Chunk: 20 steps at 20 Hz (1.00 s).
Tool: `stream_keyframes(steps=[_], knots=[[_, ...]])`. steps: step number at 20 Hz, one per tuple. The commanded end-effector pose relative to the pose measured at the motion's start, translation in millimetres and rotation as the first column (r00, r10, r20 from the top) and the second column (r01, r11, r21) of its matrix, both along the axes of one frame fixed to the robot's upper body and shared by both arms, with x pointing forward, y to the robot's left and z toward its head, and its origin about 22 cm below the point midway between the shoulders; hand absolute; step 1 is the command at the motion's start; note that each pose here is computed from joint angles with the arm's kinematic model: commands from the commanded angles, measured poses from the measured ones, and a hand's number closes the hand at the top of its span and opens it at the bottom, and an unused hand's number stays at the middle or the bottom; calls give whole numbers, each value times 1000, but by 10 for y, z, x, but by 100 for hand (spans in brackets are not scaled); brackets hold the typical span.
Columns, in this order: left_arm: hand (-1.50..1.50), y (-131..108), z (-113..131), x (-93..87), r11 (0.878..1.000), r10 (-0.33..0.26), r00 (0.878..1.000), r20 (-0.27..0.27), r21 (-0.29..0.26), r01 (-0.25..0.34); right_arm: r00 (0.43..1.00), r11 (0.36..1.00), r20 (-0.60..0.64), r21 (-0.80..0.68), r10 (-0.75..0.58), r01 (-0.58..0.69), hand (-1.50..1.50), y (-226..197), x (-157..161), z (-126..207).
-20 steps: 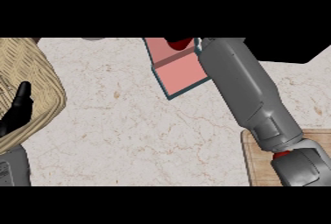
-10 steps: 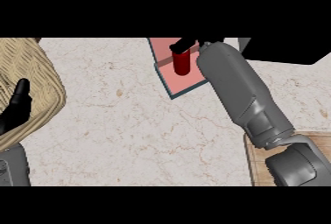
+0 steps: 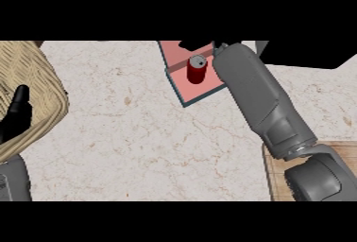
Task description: Pick the can from the cutting board and place it in the cardboard box
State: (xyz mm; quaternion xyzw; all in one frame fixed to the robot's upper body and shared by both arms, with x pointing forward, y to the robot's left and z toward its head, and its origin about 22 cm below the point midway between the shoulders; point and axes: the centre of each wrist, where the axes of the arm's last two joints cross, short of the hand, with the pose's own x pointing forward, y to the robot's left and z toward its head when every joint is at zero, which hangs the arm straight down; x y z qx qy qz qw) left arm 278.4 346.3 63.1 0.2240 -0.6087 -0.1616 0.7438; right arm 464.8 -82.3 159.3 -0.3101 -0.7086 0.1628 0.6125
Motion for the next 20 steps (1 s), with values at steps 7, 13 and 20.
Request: stream_keyframes(steps=[7,13,20], knots=[[0,22,-135,-77,994,109,989,97,4,-110,982,966,179,259,-66,18,-150,-509,110,204],[0,38,-215,-125,991,131,987,97,29,-134,982,955,154,290,-108,60,-150,-881,112,-36],[0,76,-256,-111,981,190,979,76,18,-192,984,957,146,283,-107,62,-150,-1820,-16,-243]])
